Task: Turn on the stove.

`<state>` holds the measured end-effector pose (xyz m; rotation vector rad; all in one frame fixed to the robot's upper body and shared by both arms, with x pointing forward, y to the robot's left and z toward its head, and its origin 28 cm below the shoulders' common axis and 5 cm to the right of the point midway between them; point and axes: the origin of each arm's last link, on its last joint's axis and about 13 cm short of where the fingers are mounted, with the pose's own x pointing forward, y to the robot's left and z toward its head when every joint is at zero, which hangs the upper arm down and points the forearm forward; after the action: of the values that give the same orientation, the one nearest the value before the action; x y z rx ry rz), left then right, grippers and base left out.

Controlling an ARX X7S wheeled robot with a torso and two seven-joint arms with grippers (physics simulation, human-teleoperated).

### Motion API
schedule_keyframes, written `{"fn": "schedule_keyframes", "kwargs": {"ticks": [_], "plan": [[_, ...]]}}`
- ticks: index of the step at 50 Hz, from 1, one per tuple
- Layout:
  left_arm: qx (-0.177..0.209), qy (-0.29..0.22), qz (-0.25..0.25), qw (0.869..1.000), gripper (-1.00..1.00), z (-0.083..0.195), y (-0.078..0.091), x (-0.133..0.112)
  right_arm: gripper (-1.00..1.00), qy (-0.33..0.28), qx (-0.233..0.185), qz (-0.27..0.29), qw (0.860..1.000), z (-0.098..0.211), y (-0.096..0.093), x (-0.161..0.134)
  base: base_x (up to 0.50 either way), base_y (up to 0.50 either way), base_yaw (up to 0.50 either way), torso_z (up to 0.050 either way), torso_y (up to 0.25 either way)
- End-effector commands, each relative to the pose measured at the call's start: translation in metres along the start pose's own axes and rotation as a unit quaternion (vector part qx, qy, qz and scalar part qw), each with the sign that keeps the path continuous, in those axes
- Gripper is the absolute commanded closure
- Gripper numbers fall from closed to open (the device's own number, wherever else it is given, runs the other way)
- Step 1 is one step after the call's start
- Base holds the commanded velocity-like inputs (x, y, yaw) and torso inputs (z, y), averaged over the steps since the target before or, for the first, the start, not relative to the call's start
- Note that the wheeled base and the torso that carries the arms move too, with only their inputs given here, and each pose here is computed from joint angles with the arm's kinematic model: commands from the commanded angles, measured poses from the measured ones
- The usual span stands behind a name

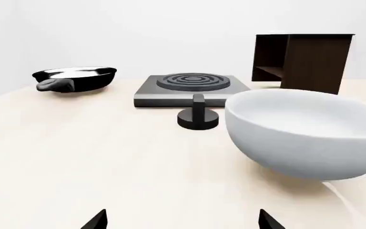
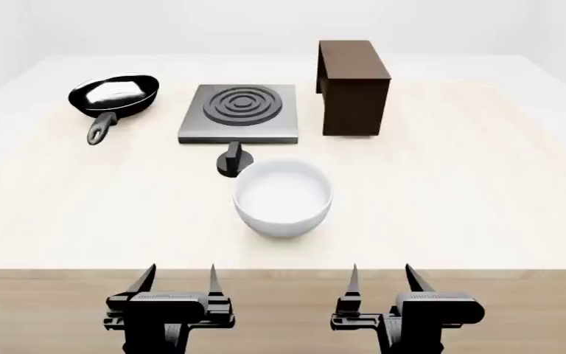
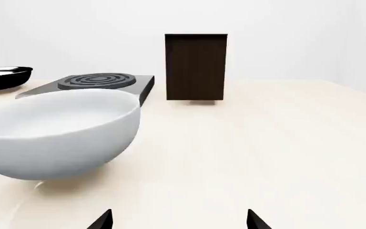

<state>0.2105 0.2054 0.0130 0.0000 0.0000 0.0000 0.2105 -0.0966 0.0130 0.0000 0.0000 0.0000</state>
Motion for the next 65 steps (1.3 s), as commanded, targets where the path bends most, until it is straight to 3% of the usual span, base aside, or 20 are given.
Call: {"fn": "schedule_keyframes", "kwargs": {"ticks": [1,47,53,65], "plan": [[0.000,0.000,0.000,1.000,-1.00,-0.001,0.001,0.000,-1.00,0.000,0.000,0.000,1.000,-0.001,0.000,0.001,0.00,0.00,0.00,0.000,0.000],[0.003,0.010,-0.009,1.000,-1.00,-0.001,-0.001,0.002,-1.00,0.002,-0.004,0.002,1.000,0.005,0.001,-0.003,0.00,0.06,0.00,0.000,0.000],[0.035,-0.025,0.002,0.999,-1.00,0.005,-0.002,-0.003,-1.00,0.002,-0.005,0.003,1.000,0.005,0.001,-0.004,0.00,0.16,0.00,0.000,0.000],[0.029,-0.094,-0.008,0.995,-1.00,0.017,-0.004,-0.011,-1.00,-0.001,-0.002,0.005,1.000,0.006,0.001,-0.004,0.00,0.16,0.00,0.000,0.000]]}}
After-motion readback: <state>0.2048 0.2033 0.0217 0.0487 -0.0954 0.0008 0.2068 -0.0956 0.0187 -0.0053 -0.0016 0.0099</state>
